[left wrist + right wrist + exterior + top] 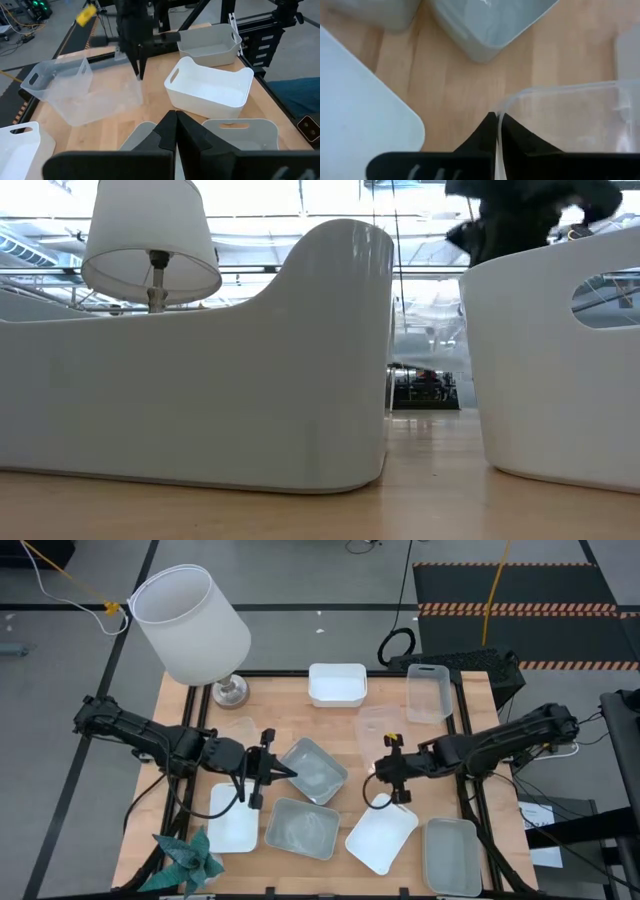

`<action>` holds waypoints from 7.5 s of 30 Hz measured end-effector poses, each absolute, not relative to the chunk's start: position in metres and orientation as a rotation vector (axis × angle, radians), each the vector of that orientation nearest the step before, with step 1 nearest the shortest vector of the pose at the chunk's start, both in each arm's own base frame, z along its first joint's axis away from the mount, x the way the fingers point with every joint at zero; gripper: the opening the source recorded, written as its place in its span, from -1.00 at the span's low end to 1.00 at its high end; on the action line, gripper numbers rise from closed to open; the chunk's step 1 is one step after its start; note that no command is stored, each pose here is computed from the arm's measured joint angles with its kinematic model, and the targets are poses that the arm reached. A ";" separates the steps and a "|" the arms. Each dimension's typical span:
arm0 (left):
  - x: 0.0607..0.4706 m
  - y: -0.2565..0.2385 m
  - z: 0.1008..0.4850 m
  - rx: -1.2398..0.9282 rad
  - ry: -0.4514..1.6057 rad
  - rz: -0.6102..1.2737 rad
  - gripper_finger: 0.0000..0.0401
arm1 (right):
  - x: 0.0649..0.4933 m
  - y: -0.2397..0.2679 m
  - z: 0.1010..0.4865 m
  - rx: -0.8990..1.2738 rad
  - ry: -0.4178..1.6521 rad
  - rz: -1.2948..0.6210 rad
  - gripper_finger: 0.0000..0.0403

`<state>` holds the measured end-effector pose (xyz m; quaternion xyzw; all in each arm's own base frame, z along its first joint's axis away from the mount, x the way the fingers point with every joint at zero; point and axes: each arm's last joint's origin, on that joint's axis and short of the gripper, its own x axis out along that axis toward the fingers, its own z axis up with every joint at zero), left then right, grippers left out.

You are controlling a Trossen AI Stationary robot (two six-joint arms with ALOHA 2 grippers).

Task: Stack baskets by color
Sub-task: Stack the bottom left transparent bin on the top transparent bin

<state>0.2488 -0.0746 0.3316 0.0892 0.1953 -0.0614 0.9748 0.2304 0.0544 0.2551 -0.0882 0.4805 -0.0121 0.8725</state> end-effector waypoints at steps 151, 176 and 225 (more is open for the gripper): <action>0.249 -0.075 0.331 0.173 0.395 -0.126 -0.94 | 0.140 -0.119 0.250 -0.080 1.299 -0.331 -0.99; 0.249 -0.075 0.331 0.171 0.396 -0.126 -0.94 | 0.140 -0.119 0.250 -0.071 1.296 -0.340 -0.74; 0.249 -0.075 0.332 0.174 0.393 -0.126 -0.94 | 0.182 -0.078 0.241 -0.002 1.258 -0.376 -0.96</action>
